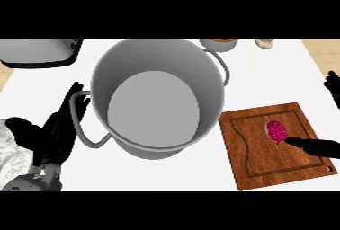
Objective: Pick the cupcake from the cutting board and place it in the pot
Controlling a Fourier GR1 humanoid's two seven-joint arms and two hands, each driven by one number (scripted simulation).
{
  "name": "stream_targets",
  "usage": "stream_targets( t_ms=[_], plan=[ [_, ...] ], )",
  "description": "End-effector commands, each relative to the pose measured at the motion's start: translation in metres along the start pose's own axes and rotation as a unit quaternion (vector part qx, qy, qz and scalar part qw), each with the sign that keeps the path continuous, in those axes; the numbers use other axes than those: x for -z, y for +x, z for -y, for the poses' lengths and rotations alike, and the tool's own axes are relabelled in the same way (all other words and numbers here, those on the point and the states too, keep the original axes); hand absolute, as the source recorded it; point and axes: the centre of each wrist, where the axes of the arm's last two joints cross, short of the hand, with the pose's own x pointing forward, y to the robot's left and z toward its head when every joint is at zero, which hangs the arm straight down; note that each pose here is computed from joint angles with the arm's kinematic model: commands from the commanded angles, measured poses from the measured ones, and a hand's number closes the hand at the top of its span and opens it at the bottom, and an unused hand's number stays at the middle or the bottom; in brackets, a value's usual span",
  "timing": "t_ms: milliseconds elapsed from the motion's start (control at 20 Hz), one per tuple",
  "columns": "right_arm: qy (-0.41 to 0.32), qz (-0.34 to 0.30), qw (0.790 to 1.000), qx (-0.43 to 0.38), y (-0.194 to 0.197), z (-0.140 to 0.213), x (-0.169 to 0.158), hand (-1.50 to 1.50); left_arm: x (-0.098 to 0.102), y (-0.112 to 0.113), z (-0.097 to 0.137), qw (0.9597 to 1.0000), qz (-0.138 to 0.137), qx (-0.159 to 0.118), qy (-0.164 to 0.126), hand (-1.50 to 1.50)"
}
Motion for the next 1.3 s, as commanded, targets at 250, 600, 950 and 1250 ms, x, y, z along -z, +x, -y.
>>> stream_targets(
  t_ms=[250, 600, 950, 1250],
  plan=[
    [0.069, -0.051, 0.982, -0.169, 0.054, 0.051, -0.045, -1.5, 0.011, 0.009, 0.001, 1.0, -0.002, -0.004, -0.006, 0.0],
    [0.159, -0.14, 0.944, -0.252, 0.117, 0.079, -0.01, -1.5, 0.012, 0.012, 0.014, 0.9996, -0.001, -0.007, -0.029, 0.0],
    [0.181, -0.243, 0.917, -0.26, 0.13, 0.077, 0.013, -1.5, 0.01, 0.016, 0.018, 0.9993, -0.008, 0.003, -0.036, 0.0],
    [0.194, -0.272, 0.908, -0.255, 0.116, 0.047, 0.01, -1.5, 0.012, 0.006, 0.012, 0.9993, -0.003, -0.001, -0.037, 0.0]
  ],
)
